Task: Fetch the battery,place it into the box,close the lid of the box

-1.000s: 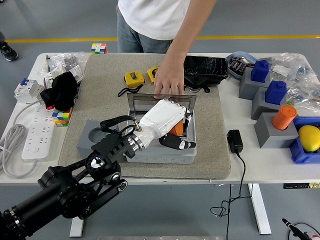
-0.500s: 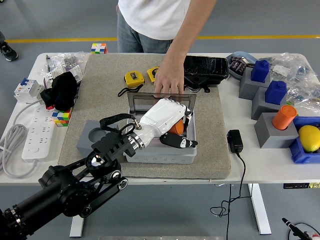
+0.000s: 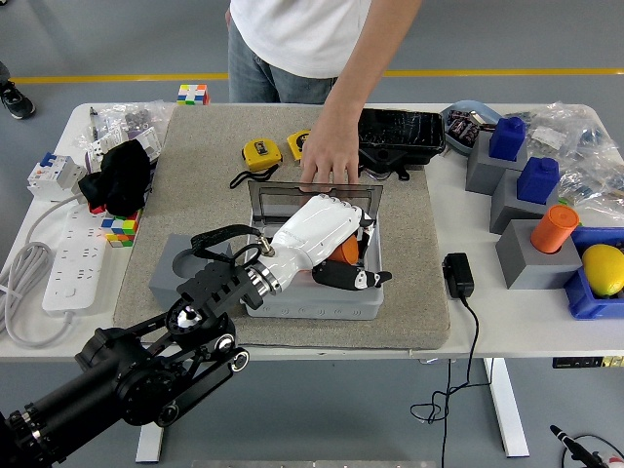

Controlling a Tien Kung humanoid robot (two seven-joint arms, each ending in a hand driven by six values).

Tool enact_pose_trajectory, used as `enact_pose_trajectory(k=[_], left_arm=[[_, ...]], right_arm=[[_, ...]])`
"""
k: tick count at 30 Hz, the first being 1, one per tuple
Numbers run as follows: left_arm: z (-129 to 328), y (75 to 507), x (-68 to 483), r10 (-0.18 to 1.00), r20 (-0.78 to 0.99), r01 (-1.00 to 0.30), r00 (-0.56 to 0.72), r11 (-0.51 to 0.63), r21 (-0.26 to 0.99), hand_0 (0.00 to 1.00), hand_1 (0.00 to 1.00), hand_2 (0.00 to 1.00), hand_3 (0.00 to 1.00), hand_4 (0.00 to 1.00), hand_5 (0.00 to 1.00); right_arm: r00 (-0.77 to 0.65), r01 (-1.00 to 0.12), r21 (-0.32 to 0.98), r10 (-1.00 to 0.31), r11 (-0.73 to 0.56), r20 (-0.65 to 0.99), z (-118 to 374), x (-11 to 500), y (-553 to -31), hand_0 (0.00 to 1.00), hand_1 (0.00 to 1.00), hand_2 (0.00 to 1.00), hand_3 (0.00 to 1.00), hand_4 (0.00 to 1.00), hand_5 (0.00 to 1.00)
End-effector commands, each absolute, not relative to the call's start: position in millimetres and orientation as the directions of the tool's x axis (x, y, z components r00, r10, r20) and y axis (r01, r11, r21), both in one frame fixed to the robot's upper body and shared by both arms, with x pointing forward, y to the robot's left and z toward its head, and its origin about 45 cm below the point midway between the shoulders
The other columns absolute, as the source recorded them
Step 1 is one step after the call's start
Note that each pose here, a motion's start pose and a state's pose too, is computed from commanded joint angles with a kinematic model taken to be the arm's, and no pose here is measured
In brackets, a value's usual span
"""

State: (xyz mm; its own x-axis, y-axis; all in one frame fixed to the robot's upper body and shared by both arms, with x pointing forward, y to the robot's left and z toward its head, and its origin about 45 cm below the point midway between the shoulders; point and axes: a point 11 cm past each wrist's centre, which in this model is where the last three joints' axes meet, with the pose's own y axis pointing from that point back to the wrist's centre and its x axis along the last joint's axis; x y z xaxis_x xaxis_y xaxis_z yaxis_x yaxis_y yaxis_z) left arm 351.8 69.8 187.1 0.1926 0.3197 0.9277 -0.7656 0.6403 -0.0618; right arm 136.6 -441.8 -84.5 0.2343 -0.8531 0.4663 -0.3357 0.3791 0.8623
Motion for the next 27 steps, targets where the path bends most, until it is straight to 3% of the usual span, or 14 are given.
enact_pose_trajectory(k=[11, 12, 27], left_arm=[[187.4, 68.7, 350.4, 0.336, 0.922, -0.76, 0.191, 0.646, -0.078, 0.152, 0.145, 0.176, 0.191, 0.737, 0.643], [187.3, 68.8, 350.4, 0.336, 0.923, -0.76, 0.19, 0.645, -0.078, 0.172, 0.159, 0.188, 0.201, 0.756, 0.679], [184.1, 64.3, 342.5, 0.357, 0.923, -0.731, 0.145, 0.668, -0.143, 0.183, 0.162, 0.188, 0.204, 0.751, 0.696]], right_arm=[[0.233, -0.337, 0.863, -0.854, 0.377, 0.465, -84.9, 136.8, -440.8, 0.849, 0.783, 0.764, 0.817, 0.998, 0.998], [0.234, -0.336, 0.863, -0.854, 0.378, 0.465, -84.9, 136.6, -440.9, 0.849, 0.783, 0.764, 0.818, 0.998, 0.998], [0.236, -0.328, 0.868, -0.858, 0.371, 0.456, -87.5, 131.9, -437.6, 0.848, 0.781, 0.764, 0.817, 0.998, 0.998]])
